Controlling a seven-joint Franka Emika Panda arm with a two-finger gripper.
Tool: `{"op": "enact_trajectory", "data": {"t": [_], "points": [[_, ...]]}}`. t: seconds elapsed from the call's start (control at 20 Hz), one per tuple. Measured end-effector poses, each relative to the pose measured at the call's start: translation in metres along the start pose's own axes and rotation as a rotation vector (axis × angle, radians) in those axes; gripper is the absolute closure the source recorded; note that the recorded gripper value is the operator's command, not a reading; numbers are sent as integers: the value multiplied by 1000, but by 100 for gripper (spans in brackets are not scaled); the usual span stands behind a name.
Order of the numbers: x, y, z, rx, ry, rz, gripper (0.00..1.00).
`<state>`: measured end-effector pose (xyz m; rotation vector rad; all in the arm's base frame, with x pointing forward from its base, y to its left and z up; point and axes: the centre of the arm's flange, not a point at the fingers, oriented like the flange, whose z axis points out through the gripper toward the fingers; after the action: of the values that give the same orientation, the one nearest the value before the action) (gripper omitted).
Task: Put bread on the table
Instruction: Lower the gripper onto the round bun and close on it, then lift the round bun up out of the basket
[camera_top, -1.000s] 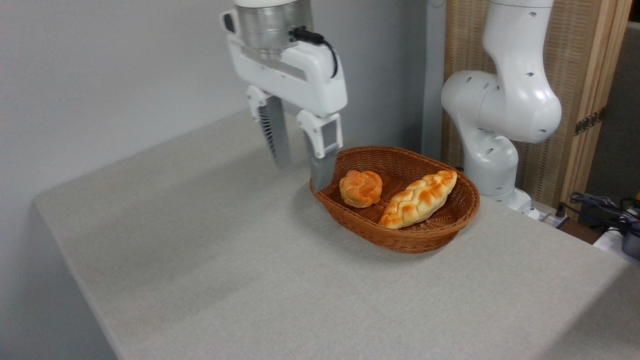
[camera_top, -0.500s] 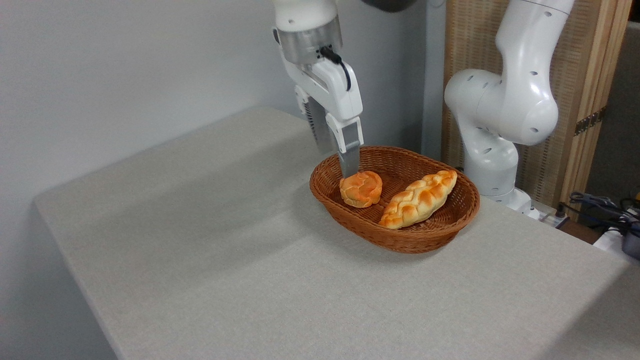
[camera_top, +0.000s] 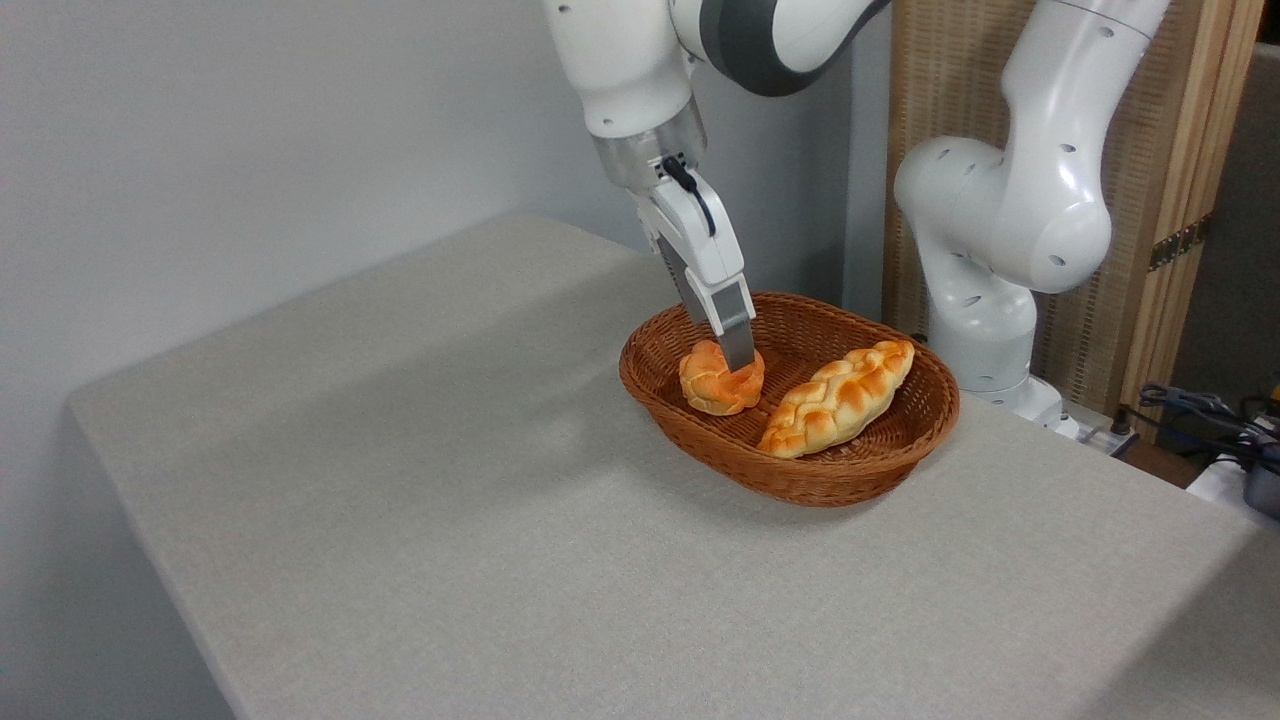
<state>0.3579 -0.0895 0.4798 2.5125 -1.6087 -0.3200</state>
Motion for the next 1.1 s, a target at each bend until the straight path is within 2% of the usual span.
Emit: {"op": "enact_trajectory", "data": {"t": [0.4, 0.65, 0.75, 1.1], "points": [[9, 7, 20, -14, -22, 33, 0], [19, 5, 26, 34, 11, 49, 0], [21, 6, 29, 38, 13, 55, 0], [20, 8, 43, 19, -5, 58, 0]]}}
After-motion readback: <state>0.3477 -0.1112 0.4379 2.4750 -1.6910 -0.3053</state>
